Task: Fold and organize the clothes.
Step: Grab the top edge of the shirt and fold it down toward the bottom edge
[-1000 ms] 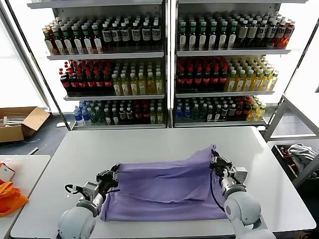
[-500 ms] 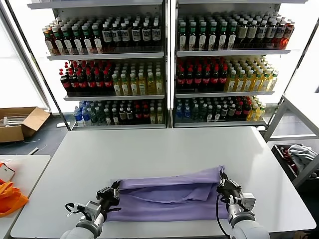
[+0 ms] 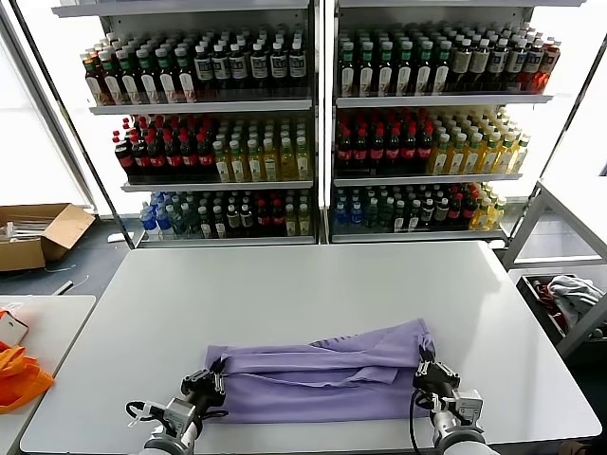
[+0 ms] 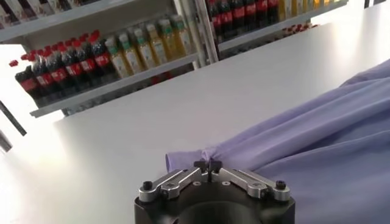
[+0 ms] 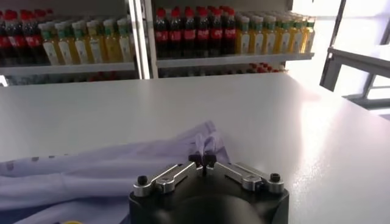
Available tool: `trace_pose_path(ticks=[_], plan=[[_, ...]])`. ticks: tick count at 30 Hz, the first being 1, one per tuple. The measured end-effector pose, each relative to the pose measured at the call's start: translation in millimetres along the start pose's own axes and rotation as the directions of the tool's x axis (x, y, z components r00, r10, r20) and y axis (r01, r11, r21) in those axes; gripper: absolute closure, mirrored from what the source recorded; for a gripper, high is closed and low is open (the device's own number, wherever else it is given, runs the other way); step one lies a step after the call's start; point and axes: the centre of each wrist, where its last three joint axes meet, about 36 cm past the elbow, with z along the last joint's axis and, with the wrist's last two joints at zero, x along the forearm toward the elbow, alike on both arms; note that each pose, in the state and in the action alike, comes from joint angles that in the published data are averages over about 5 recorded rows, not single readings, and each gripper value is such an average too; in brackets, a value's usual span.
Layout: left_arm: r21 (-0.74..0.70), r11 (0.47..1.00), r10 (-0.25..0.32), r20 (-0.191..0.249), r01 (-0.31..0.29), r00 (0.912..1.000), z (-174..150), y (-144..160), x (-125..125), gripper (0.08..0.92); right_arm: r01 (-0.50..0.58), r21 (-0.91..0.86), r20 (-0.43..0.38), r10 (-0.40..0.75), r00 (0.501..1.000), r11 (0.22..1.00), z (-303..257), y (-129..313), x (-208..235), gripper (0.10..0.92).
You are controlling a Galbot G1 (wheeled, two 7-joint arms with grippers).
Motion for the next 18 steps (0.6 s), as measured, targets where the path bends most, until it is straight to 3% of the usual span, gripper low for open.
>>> trace_pose_path(ticks=[5,8,18], plan=[[-0.013,1.0,-0.002,0.005,0.002,1.0,-0.9,-4.6,5.0,0.916,0.003,0.017,-0.014,-0.003,1.0,1.0,6.1,3.2,-0.5,0.907],[-0.026,1.0,-0.008,0.016,0.009,0.9998,-3.1,-5.6,6.5,0.892,0.003,0.029,-0.02,-0.002,1.0,1.0,9.5,4.4,-1.6,0.861],[-0.03,0.999,-0.041,0.088,0.044,0.9953,-21.0,-10.9,15.1,0.616,-0.009,0.058,-0.012,0.01,1.0,0.998,7.9,-2.3,0.7,0.579]])
